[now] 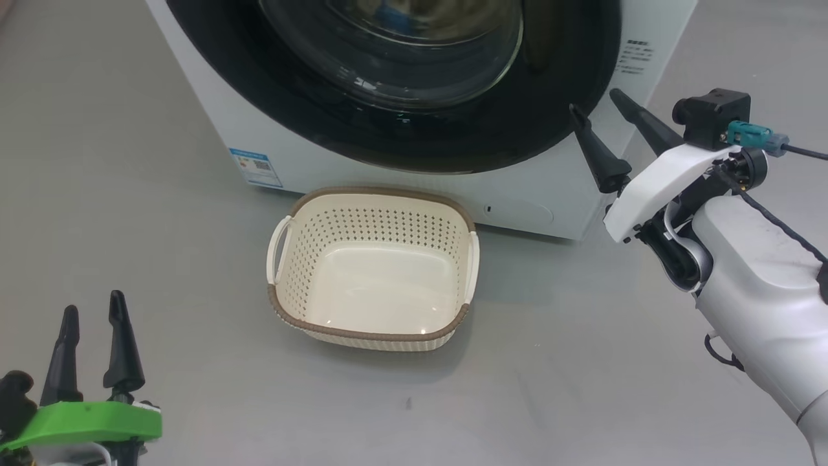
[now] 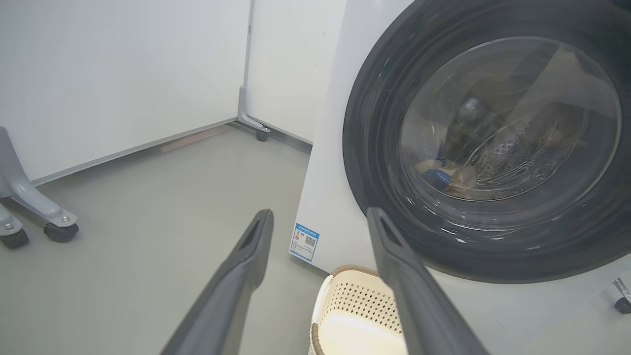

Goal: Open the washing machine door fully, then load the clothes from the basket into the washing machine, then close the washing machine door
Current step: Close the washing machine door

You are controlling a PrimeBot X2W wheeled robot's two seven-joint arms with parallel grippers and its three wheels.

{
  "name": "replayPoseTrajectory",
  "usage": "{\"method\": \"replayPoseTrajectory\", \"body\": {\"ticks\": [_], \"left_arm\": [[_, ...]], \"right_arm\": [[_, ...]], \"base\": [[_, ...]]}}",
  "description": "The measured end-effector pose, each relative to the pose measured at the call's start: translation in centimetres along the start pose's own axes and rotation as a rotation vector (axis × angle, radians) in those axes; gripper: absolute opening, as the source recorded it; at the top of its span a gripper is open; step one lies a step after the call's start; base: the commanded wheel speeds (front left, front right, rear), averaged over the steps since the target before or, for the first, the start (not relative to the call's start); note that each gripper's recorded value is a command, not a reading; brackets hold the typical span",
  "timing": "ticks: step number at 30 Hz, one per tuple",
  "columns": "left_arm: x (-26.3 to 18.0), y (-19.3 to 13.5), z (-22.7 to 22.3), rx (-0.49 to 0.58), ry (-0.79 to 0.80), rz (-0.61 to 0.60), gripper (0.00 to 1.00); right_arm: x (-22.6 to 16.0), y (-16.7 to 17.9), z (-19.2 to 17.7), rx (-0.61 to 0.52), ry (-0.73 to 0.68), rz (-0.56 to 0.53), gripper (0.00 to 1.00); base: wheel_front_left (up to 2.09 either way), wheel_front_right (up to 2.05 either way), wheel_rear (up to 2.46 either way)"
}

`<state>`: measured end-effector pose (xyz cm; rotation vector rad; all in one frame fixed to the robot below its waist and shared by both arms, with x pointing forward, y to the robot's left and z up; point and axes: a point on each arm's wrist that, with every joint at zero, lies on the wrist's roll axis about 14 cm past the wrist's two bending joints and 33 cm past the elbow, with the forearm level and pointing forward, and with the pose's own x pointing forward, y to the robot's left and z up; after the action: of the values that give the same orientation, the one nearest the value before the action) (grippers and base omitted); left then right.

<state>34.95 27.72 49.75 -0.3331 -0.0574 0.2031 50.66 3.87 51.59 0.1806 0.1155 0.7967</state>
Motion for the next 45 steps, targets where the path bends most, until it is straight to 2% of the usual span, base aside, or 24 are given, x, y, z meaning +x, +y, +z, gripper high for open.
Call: {"method": "replayPoseTrajectory", "body": {"ticks": [12, 13, 18, 26, 45], "left_arm": [[0.3, -2.4, -0.3, -0.018, 0.004, -0.083, 1.00], [0.3, -3.3, -0.7, -0.027, 0.013, -0.112, 1.00], [0.8, -5.7, -0.7, -0.040, 0.009, -0.182, 1.00], [0.5, -8.8, -1.2, -0.060, 0.029, -0.276, 1.00], [0.0, -11.4, -1.0, -0.040, 0.031, -0.374, 1.00]], "right_arm": [[-6.0, -1.7, 1.7, 0.024, -0.058, -0.124, 1.00], [-7.9, -2.2, 2.3, 0.032, -0.086, -0.163, 1.00], [-10.4, -3.2, 3.3, 0.042, -0.131, -0.223, 1.00], [-14.1, -3.6, 2.0, 0.055, -0.131, -0.295, 1.00], [-19.6, -4.0, 1.2, 0.066, -0.180, -0.419, 1.00]], "base": [[0.00, 0.00, 0.00], [0.00, 0.00, 0.00], [0.00, 0.00, 0.00], [0.00, 0.00, 0.00], [0.00, 0.00, 0.00]]}}
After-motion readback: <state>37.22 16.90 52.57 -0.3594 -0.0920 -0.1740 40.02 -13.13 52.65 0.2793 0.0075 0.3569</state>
